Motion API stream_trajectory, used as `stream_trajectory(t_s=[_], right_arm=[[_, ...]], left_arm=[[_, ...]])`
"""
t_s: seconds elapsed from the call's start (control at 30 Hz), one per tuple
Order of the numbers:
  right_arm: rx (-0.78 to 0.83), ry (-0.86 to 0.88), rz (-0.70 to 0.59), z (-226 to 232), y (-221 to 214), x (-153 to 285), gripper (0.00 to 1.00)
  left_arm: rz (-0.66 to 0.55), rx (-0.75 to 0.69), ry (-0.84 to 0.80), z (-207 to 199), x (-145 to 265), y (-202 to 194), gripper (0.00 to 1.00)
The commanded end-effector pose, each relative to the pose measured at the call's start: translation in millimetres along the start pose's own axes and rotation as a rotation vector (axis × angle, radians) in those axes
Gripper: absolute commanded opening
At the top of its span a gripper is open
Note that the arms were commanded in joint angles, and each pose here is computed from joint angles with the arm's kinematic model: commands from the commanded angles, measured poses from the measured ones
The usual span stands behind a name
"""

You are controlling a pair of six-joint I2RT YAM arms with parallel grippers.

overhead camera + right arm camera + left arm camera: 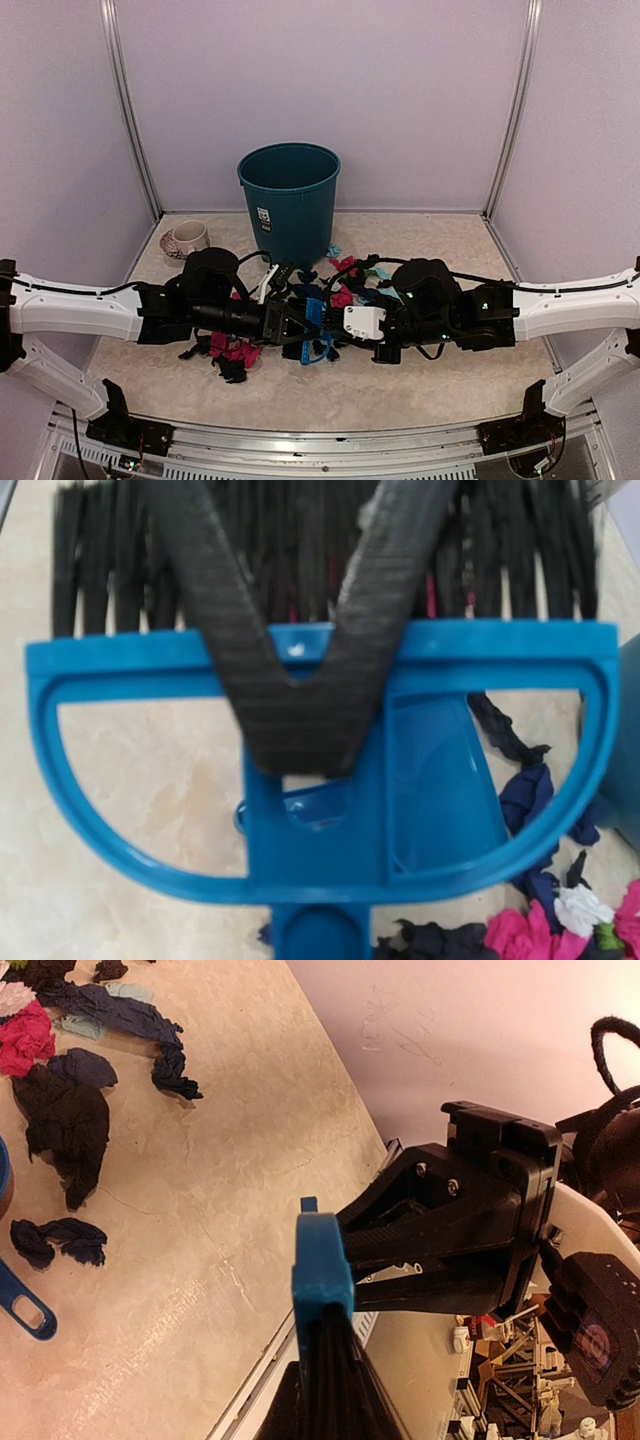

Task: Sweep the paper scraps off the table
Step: Pass from the right arm to the left

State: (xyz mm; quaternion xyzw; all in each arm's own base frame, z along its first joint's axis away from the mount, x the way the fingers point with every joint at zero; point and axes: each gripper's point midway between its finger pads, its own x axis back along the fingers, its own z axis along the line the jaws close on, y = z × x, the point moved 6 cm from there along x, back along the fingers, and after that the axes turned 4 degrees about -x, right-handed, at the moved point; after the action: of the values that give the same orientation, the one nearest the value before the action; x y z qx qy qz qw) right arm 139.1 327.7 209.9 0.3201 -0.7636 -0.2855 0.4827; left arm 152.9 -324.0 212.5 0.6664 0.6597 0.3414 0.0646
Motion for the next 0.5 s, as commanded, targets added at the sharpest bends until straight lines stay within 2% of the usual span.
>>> stream_trajectory(t_s=[0.0, 0.03, 0.13, 0.23, 0.37, 0.47], right_arm=[[-0.021, -0.005, -0.020, 0.4, 4.2, 0.6, 0.00], [-0.023, -0.005, -0.016, 0.5, 3.8, 1.2, 0.01], [-0.046, -0.022, -0.001, -1.4, 2.1, 2.0, 0.27], [-0.061, -0.041, 0.000, -3.8, 2.0, 6.3, 0.45], [-0.092, -0.109, -0.027, -11.7, 2.5, 18.3, 0.61], [-0.163, -0.167, -0.055, -22.3, 0.4, 31.6, 0.70]], left_arm=[[-0.008, -0.012, -0.040, -2.8, -2.0, 1.6, 0.00], [-0.009, -0.010, -0.039, -2.5, -1.8, 1.9, 0.00], [-0.015, 0.008, -0.026, 1.5, -0.8, 2.0, 0.00], [-0.033, 0.033, -0.049, 4.5, 2.7, 3.8, 0.00], [-0.048, 0.055, -0.067, 9.9, 8.3, 5.3, 0.00], [-0.065, 0.053, -0.060, 14.0, 13.1, 6.6, 0.00]])
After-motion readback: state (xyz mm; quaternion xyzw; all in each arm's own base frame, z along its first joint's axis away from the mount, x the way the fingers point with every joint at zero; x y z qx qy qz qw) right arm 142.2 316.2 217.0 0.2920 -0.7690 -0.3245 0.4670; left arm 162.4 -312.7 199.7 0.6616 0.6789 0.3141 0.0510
